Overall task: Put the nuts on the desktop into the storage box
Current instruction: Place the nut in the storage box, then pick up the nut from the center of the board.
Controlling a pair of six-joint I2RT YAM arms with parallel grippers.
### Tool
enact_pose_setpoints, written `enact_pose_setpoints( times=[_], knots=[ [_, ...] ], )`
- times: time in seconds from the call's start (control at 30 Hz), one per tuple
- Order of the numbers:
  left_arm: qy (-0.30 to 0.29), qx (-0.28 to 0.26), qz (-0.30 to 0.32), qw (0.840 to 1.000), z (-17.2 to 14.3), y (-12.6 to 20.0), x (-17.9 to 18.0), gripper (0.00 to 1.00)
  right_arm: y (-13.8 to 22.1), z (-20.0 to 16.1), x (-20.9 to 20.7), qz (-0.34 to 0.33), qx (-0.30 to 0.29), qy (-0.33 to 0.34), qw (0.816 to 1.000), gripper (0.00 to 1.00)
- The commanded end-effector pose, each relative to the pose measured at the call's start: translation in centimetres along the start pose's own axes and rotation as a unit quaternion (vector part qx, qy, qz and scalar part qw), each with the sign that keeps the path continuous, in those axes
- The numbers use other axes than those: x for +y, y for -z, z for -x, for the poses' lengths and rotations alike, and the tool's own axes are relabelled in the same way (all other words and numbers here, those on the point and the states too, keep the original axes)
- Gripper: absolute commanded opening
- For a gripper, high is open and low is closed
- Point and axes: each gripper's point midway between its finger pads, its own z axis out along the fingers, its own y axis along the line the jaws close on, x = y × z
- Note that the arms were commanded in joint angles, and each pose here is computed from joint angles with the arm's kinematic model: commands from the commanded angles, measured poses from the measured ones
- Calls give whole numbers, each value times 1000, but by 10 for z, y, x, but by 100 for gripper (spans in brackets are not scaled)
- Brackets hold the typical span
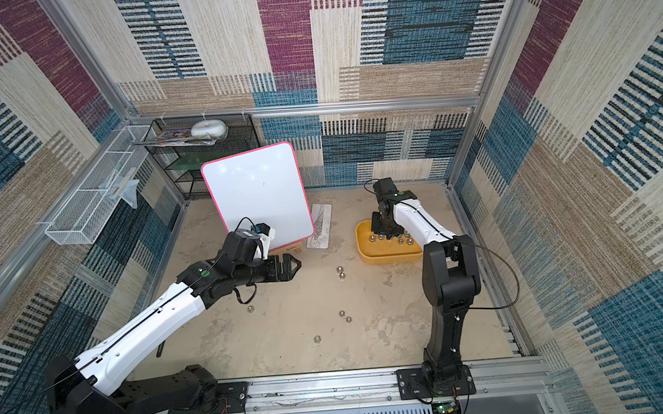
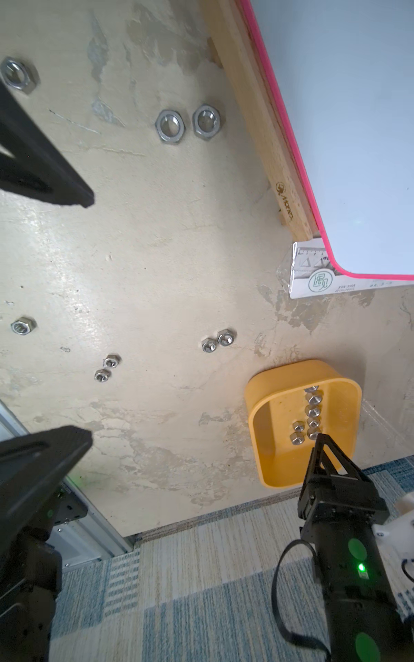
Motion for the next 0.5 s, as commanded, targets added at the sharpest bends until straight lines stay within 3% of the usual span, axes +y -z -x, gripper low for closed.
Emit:
enact_pose_setpoints(
  times=[0.0, 0.23, 0.47],
  knots=[
    [10, -8, 32, 999, -3, 7, 14, 100, 7, -8, 30, 16, 9, 15, 1000, 39],
    [16, -18, 37, 999, -13, 22, 22, 100, 8, -44, 98, 42, 27, 63, 997, 40],
    [19, -19, 38, 999, -23, 31, 27, 100, -4, -86, 135, 44, 56, 104, 992, 41]
  ],
)
